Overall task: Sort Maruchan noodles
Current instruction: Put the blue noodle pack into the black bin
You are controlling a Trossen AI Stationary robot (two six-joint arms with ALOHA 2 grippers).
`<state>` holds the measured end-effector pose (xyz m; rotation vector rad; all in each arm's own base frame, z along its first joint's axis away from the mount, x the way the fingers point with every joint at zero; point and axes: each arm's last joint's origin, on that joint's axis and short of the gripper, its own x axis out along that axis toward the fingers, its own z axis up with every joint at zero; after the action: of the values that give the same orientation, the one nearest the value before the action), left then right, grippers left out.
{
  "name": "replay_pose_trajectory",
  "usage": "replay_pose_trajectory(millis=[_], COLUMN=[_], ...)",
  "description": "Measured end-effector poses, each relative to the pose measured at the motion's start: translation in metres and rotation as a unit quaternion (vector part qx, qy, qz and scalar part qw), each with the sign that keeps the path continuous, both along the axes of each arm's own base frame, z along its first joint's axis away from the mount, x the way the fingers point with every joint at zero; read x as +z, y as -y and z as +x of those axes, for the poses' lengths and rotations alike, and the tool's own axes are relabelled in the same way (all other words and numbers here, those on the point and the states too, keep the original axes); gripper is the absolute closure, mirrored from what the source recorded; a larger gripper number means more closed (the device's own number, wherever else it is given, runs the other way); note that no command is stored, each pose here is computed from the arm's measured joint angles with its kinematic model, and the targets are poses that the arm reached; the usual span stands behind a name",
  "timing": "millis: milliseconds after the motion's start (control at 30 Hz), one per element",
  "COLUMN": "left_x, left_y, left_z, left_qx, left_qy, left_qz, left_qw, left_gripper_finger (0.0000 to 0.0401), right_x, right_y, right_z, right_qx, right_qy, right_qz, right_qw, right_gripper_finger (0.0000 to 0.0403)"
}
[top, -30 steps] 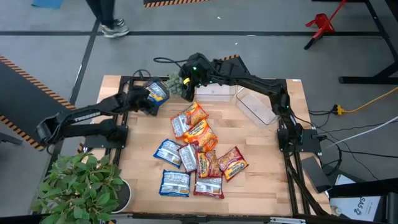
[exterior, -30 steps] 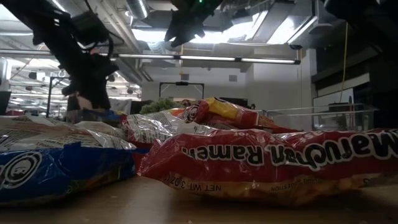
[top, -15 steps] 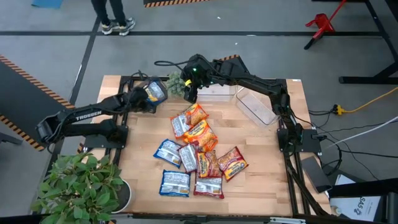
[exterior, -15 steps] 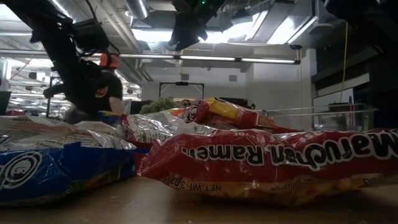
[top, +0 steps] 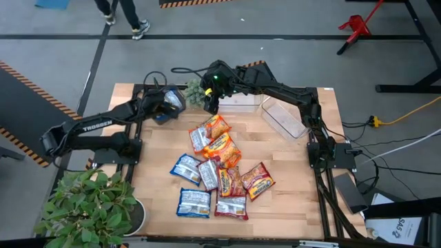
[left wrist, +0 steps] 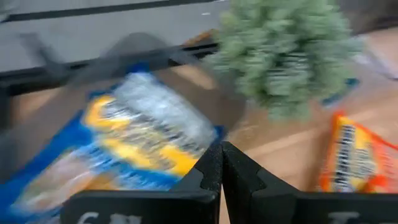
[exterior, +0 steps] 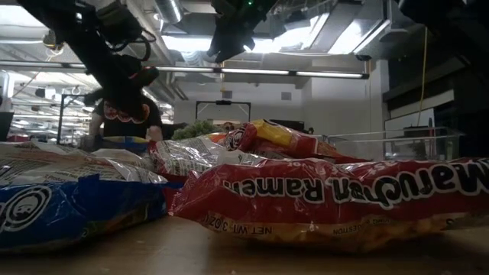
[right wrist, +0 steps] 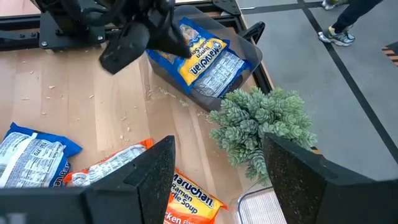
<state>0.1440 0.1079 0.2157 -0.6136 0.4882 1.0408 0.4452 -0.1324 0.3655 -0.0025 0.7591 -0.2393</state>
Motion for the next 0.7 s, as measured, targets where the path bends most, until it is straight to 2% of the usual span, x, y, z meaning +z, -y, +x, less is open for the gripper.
replay_pose_trajectory(millis=[100,267,333,433,533,700], left_x=[-0.01,-0.027,-0.034,-0.044,-0.047,-0.045], left_y=[-0.001,-0.007,-0.01,-0.013,-0.014,-0.013], left_z=[0.005,0.011,0.01,0.005,0.002,0.002], left_qx=[-0.034,-0.034,-0.016,0.026,0.055,0.064], left_qy=[0.001,-0.071,-0.109,-0.147,-0.144,-0.126], left_qz=[-0.015,-0.015,-0.012,-0.039,-0.057,-0.058], left_qw=[0.999,0.997,0.994,0.988,0.986,0.988], left_gripper_finger=[0.0401,0.0401,0.0401,0.0401,0.0401,0.0401], right_x=[0.0,-0.001,-0.001,-0.001,-0.002,-0.005], right_y=[0.0,0.0,0.0,0.0,-0.001,-0.002], right_z=[0.0,0.0,0.0,0.0,0.0,-0.002], right_qx=[0.0,0.0,0.0,0.0,0.005,0.005], right_qy=[-0.001,-0.002,-0.002,-0.003,-0.008,-0.023], right_qz=[0.0,0.001,0.001,0.002,0.01,0.017], right_qw=[1.0,1.0,1.0,1.0,1.0,1.0], right_gripper_finger=[0.0173,0.0173,0.0173,0.0173,0.0173,0.0173])
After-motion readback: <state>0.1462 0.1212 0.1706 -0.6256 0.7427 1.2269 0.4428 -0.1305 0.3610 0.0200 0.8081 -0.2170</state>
